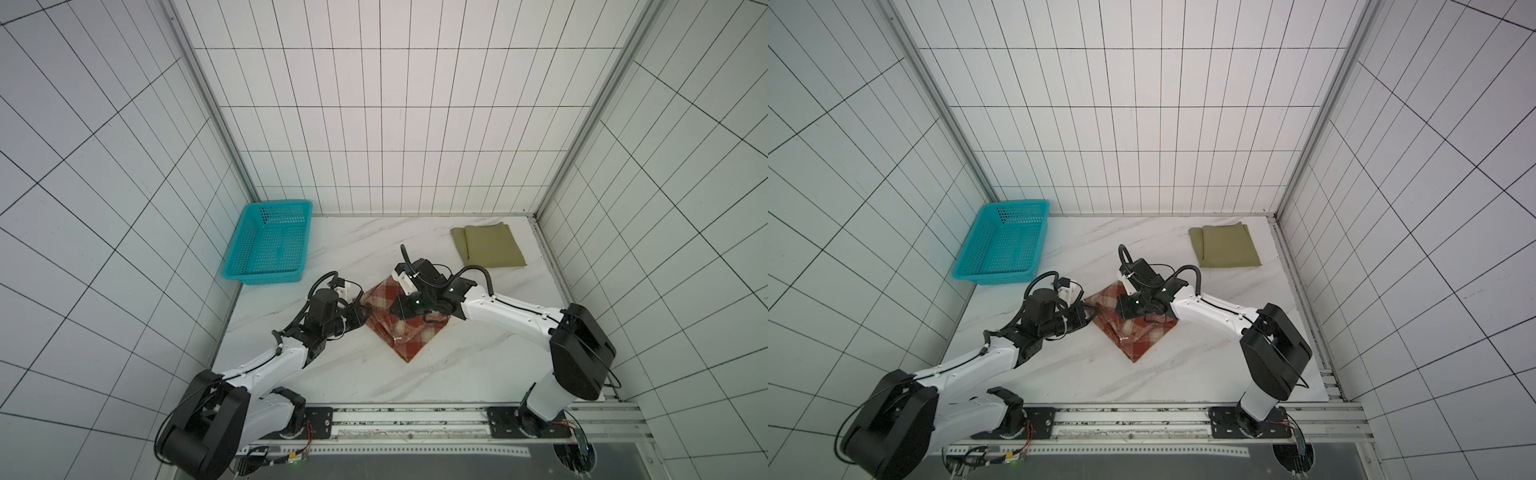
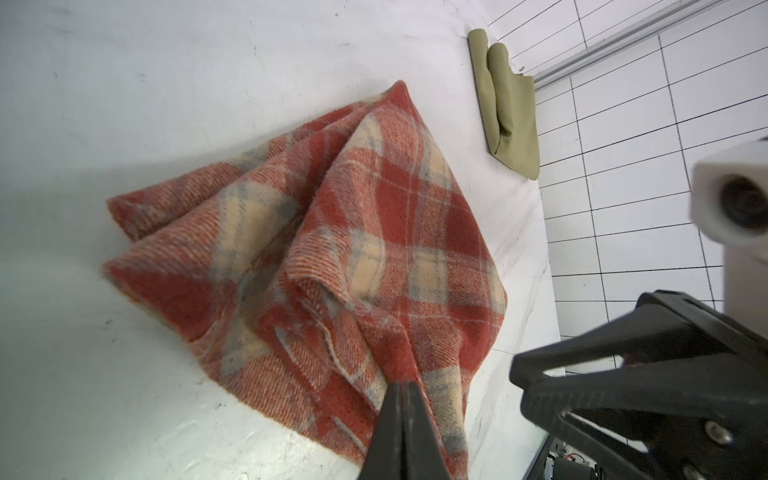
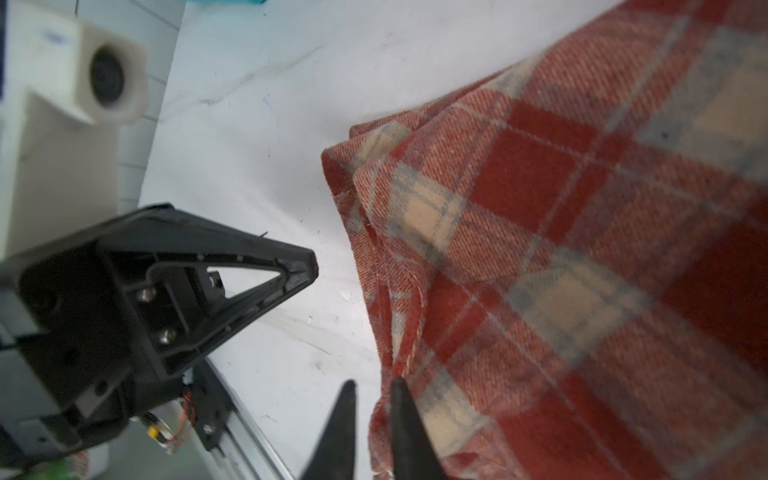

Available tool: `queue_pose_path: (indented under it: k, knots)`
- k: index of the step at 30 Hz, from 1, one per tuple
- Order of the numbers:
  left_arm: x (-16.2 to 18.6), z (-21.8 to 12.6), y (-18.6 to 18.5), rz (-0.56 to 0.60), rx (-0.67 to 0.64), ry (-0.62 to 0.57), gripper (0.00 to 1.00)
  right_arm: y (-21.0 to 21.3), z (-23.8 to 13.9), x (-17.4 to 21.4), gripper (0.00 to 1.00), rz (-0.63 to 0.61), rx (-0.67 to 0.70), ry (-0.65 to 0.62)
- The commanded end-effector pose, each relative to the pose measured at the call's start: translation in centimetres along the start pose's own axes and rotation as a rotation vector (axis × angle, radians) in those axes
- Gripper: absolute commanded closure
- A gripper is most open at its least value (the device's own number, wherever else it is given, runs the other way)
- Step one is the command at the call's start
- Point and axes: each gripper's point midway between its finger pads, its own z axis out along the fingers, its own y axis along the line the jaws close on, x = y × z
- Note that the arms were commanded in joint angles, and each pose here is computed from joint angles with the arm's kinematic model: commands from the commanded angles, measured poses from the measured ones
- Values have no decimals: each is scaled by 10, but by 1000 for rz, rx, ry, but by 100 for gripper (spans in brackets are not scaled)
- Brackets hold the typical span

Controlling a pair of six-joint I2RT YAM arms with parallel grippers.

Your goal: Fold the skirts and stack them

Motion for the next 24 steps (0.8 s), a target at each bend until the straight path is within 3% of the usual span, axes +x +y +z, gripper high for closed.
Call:
queue_pose_path:
  k: [1, 12, 24]
  knots:
    - [-15, 9, -28, 58, 68, -21, 100, -10, 12, 13, 96, -19, 18, 11]
    - [-25, 48, -36, 63, 72, -3, 100, -34, 36, 41, 100, 1, 43, 57]
    - [-16, 69, 32, -27, -107, 47, 100, -41, 62, 89, 100, 12, 58, 139]
